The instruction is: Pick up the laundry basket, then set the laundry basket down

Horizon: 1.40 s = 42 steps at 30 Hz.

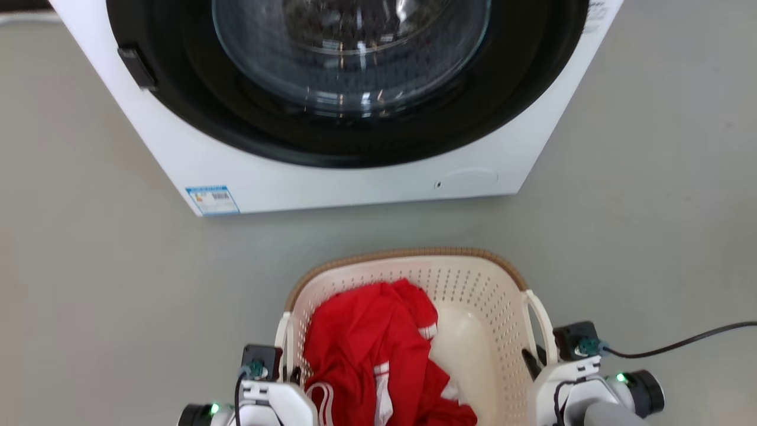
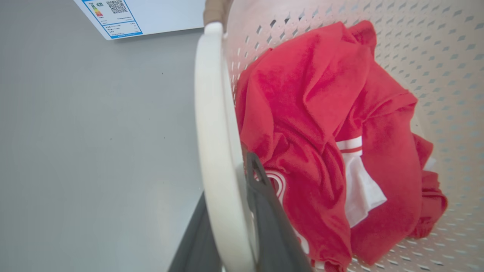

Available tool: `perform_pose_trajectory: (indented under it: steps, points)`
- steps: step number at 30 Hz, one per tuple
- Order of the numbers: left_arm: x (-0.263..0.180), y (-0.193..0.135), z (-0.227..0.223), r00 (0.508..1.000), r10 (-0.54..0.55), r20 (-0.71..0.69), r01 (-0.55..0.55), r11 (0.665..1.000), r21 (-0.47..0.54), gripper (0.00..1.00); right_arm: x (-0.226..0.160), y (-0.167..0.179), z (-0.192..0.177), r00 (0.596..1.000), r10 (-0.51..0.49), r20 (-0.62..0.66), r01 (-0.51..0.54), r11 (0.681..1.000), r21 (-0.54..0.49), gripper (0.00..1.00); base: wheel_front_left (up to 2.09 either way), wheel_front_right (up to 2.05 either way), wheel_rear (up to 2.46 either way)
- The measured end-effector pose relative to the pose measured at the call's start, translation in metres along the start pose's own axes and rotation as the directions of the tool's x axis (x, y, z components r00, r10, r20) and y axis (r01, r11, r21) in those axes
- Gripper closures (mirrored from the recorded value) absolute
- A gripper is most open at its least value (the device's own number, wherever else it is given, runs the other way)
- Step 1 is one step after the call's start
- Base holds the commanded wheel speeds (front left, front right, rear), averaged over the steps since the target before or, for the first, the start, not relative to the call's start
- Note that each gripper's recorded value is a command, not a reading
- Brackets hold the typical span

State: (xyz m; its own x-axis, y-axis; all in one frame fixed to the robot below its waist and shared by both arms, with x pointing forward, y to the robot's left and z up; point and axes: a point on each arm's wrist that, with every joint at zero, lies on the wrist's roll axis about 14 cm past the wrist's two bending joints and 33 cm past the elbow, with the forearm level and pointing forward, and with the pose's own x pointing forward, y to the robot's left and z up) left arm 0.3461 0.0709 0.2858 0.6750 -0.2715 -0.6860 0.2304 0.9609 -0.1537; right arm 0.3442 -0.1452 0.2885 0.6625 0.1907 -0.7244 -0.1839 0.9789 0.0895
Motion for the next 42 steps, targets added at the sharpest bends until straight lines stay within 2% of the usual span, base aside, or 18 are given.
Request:
perform_pose_trajectory:
  steps: [7,18,42]
  points:
    - [-0.018,-0.01,-0.007,1.0,-0.031,0.003,0.031,0.999,0.044,1.0,-0.021,0.005,-0.012,1.0,0.001,-0.007,-0.001,1.0,0.006,1.0,0.0,0.0,0.0]
    - [-0.043,-0.012,-0.021,1.0,-0.026,0.005,0.026,0.998,0.054,1.0,-0.039,0.021,-0.026,1.0,0.03,-0.008,-0.03,0.999,0.01,1.0,0.0,0.0,0.0]
    - [-0.05,-0.02,-0.034,0.999,-0.036,-0.031,0.038,0.997,0.063,1.0,-0.044,0.021,-0.031,0.999,0.032,-0.019,-0.032,0.999,0.001,1.0,0.0,0.0,0.0]
